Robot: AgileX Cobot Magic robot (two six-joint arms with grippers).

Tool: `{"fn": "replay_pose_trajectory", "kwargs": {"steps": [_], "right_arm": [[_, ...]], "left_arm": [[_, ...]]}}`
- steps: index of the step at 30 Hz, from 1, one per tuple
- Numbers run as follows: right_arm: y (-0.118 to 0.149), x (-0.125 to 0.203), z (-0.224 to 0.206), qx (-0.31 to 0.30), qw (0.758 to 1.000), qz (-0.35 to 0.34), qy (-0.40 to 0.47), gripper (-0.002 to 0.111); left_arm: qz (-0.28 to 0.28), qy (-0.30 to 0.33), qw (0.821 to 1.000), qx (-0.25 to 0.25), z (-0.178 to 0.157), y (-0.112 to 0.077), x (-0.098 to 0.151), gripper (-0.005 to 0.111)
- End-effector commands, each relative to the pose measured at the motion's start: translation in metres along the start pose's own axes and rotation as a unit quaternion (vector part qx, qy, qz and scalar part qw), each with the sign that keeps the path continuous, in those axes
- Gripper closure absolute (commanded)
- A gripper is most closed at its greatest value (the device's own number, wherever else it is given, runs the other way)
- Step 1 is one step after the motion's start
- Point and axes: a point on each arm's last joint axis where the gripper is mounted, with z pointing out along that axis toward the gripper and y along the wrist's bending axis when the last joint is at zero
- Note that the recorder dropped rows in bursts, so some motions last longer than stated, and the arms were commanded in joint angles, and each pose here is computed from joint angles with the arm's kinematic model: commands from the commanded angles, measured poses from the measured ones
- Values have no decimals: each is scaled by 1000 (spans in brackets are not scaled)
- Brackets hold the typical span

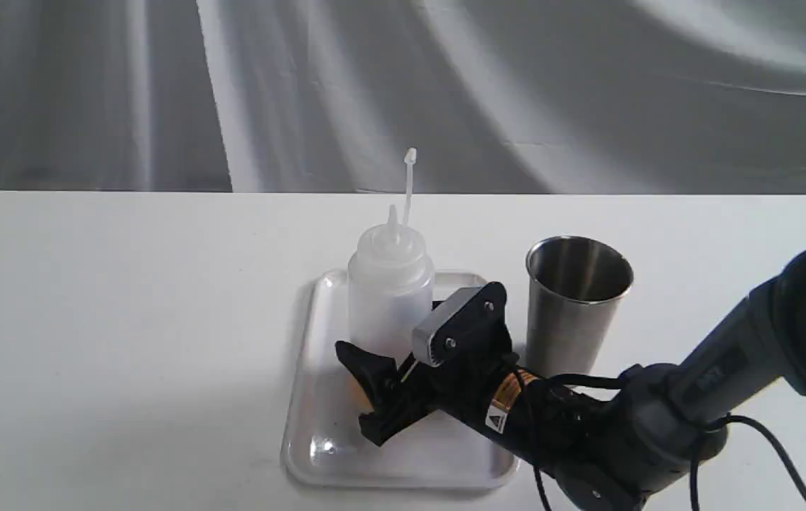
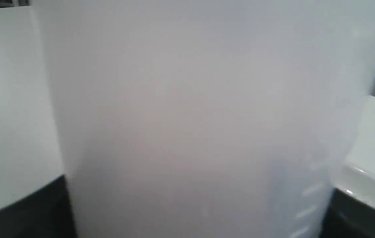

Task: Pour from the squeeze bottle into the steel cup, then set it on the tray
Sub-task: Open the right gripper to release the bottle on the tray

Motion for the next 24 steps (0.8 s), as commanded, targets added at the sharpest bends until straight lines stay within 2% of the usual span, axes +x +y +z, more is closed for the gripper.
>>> {"fn": "replay_pose_trajectory", "kwargs": {"steps": [1,17,21,24], "right_arm": [[-1,-2,1,3,1000,-7,-15,108],[0,-1,1,0,1000,-12,-8,106],[0,-2,1,0,1000,-13,-10,90],[0,-2,1,1,1000,-12,-11,68]], "left_arm": [[0,-3,1000,2,0,0,1,107],[-1,-3,1000,2,0,0,1,107],[-1,-3,1000,2,0,0,1,107],[-1,-3,1000,2,0,0,1,107]]}}
